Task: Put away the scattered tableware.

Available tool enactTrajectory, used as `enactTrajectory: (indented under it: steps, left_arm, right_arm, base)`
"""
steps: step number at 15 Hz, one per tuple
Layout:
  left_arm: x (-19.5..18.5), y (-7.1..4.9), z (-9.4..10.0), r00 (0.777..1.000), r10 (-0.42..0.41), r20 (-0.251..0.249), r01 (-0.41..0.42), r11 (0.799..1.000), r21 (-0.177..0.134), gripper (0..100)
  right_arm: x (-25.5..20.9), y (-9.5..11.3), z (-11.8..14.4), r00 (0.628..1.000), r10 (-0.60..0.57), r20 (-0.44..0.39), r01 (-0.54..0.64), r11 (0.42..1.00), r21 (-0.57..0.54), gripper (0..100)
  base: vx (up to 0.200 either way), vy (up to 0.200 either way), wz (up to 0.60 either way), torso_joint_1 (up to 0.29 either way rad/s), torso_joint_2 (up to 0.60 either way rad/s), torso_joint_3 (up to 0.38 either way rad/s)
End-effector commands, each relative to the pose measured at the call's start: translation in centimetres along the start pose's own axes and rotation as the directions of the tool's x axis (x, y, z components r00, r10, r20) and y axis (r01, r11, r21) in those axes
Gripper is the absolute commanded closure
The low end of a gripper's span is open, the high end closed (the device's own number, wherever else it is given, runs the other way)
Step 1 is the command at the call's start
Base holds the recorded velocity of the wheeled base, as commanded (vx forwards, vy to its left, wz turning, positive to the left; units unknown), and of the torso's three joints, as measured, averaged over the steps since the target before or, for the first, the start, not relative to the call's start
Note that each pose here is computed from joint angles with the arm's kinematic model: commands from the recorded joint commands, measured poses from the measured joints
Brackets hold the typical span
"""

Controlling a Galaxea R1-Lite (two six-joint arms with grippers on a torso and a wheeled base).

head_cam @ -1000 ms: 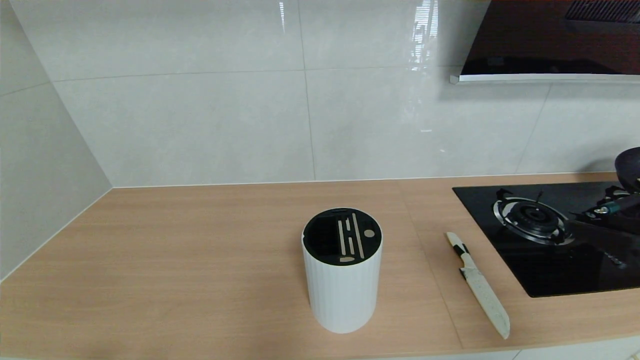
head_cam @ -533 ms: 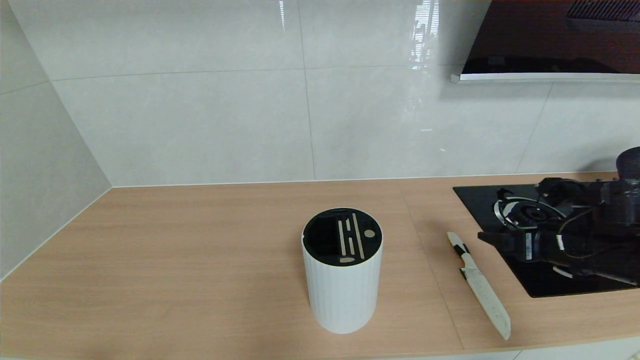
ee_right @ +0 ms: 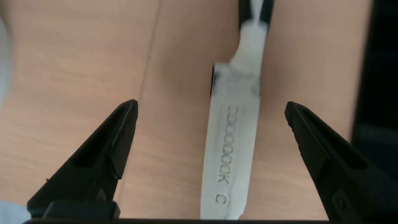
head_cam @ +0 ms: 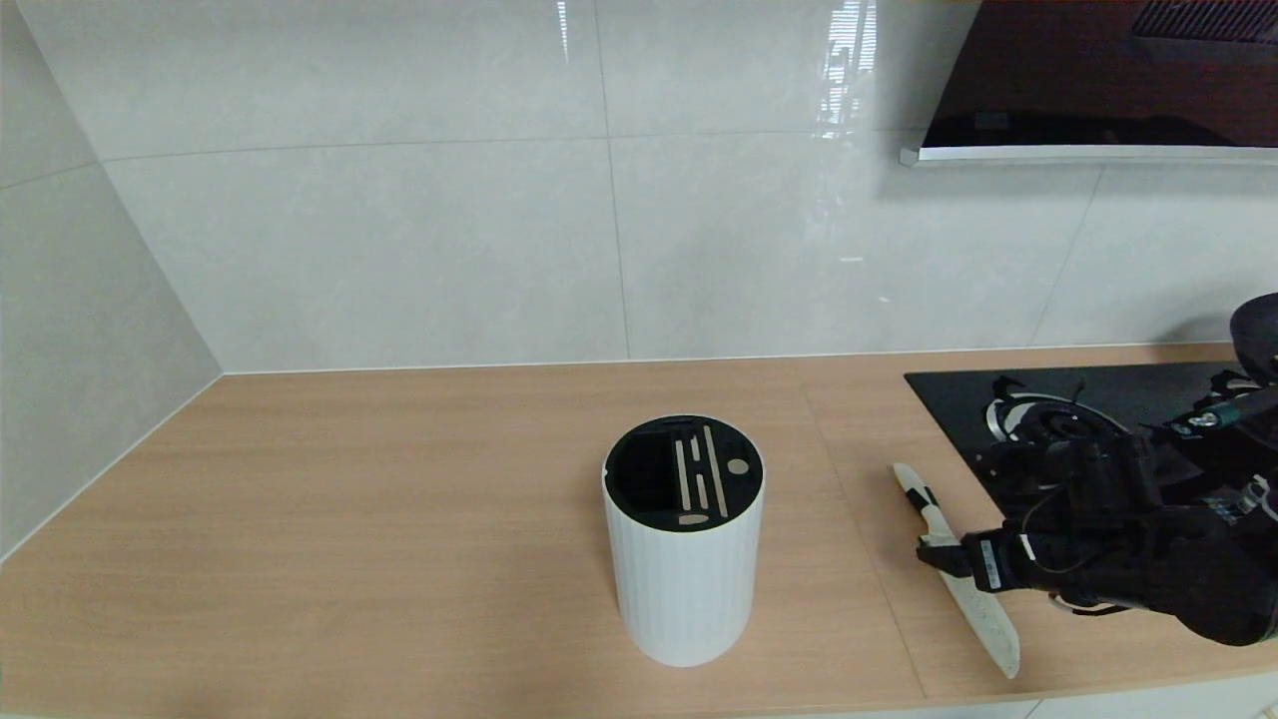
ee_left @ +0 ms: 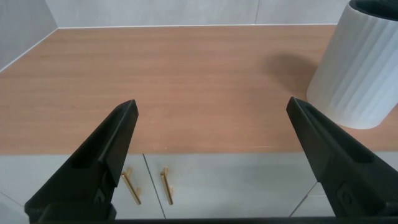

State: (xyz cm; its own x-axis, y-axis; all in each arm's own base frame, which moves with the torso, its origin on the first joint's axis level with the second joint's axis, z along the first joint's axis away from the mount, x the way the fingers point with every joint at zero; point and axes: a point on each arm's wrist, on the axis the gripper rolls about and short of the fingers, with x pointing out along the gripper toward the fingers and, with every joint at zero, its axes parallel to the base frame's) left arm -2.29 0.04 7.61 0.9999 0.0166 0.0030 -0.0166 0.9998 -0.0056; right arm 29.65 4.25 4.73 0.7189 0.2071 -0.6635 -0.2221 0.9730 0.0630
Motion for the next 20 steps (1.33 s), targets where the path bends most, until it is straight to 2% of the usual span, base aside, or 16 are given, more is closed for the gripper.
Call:
enactTrajectory:
  steps: [1, 3, 5, 10, 20]
  left_arm:
    - [0.0, 0.0, 0.0, 1.0, 0.0, -0.001, 0.0, 1.0, -0.001, 0]
    - [0.0, 0.0, 0.0, 1.0, 0.0, -0.001, 0.0, 1.0, -0.001, 0]
    - [0.0, 0.0, 0.0, 1.0, 0.0, -0.001, 0.0, 1.0, -0.001, 0]
    - [0.0, 0.0, 0.0, 1.0, 0.0, -0.001, 0.0, 1.0, -0.001, 0]
    - [0.0, 0.0, 0.0, 1.0, 0.0, -0.001, 0.0, 1.0, -0.001, 0]
  right_arm:
    - [1.4, -0.2, -1.1, 0.999, -0.02, -0.05, 0.02, 1.0, -0.006, 0]
    - [2.4, -0.4, -1.4, 0.996, -0.081, -0.048, 0.08, 0.997, -0.018, 0]
    - [3.5, -0.2, -1.7, 0.994, -0.106, -0.005, 0.106, 0.994, -0.037, 0]
    - [3.7, -0.2, -1.5, 0.985, -0.171, 0.002, 0.171, 0.984, -0.046, 0]
    - [4.7, -0.2, -1.2, 0.979, -0.204, 0.013, 0.204, 0.978, -0.043, 0]
  base:
    - [0.0, 0.0, 0.0, 0.0, 0.0, 0.0]
    - [0.0, 0.0, 0.0, 0.0, 0.0, 0.0]
    - [0.0, 0.0, 0.0, 0.0, 0.0, 0.0]
    - [0.0, 0.0, 0.0, 0.0, 0.0, 0.0]
    - [0.0, 0.0, 0.0, 0.0, 0.0, 0.0]
